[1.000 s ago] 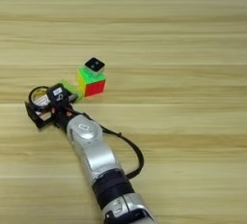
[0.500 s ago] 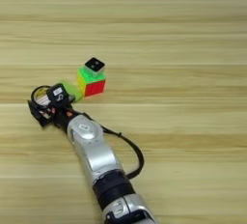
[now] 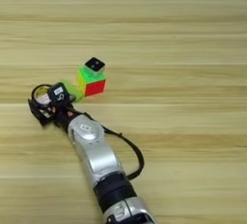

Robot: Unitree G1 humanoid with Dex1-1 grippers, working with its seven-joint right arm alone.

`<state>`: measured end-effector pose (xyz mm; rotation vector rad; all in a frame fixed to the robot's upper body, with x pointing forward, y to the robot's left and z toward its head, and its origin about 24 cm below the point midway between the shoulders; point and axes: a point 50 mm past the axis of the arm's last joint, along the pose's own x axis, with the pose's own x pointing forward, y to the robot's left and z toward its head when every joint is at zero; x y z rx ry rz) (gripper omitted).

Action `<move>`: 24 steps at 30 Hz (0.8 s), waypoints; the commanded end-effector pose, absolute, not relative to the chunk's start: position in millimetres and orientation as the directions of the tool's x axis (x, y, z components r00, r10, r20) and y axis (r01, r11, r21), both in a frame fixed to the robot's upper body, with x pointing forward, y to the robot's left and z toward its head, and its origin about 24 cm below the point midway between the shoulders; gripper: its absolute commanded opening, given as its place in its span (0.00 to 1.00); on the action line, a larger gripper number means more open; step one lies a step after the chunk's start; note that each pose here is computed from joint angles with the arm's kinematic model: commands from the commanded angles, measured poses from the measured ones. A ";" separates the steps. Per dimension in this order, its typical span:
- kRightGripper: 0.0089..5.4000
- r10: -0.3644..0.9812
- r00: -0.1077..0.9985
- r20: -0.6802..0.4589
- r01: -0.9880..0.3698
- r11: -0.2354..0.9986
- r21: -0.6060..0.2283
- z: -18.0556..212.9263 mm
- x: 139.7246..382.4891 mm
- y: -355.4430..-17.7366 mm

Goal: Move the objects on the table

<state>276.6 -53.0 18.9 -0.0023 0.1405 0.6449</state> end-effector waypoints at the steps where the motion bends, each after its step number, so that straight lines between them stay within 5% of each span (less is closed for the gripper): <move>1: 0.75 0.596 0.802 0.039 -0.594 0.803 -0.045 60.8 285.8 -50.3; 13: 0.75 0.557 0.824 0.101 -0.553 0.830 -0.066 82.6 265.3 -68.9; 24: 0.75 0.473 0.881 0.018 -0.471 0.881 -0.048 70.1 244.6 -99.1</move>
